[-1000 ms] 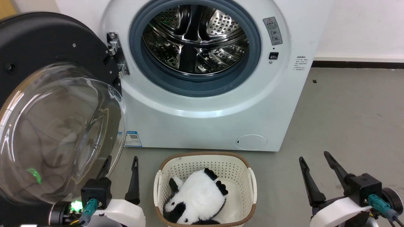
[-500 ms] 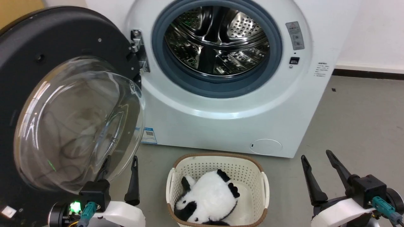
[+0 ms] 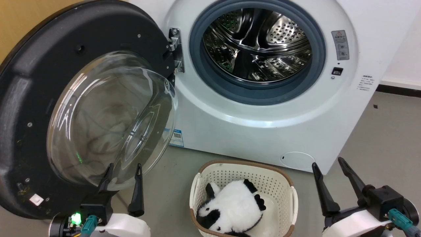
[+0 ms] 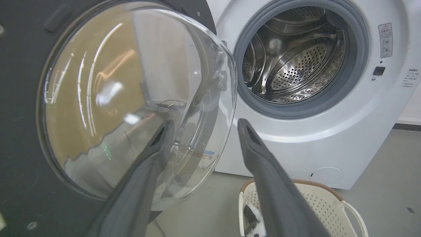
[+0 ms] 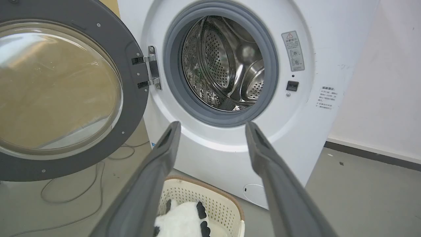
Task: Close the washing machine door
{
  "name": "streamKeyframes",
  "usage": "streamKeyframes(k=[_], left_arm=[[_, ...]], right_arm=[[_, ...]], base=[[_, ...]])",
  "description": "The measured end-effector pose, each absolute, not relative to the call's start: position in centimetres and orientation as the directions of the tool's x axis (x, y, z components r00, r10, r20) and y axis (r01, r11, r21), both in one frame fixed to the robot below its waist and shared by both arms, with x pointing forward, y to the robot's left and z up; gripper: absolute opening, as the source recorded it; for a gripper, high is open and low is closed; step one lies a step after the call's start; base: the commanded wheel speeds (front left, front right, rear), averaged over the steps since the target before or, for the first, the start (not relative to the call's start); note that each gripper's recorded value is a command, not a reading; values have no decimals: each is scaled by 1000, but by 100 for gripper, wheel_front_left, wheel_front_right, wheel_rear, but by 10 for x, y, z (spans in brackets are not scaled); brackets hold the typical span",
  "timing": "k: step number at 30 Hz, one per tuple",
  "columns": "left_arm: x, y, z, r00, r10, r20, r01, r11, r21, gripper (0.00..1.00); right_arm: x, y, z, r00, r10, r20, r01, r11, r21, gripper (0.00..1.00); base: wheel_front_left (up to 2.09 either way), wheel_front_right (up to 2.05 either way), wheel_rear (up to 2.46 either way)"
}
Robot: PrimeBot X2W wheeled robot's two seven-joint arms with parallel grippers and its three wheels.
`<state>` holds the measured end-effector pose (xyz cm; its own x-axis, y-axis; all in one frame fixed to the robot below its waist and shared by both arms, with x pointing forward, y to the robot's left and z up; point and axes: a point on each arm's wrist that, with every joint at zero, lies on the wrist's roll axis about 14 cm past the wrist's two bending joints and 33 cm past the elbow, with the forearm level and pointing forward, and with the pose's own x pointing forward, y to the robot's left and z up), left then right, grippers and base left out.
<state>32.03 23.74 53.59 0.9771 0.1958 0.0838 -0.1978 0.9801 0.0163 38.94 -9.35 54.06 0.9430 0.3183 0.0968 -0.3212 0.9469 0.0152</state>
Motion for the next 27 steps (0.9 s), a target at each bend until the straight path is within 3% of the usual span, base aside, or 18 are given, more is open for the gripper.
streamKeyframes(k=[27], left_arm=[[274, 278, 545, 923, 356, 144, -359, 933, -8, 100]], right_arm=[[392, -28, 547, 863, 484, 147, -494, 869, 37, 100]], base=[[0, 0, 0]])
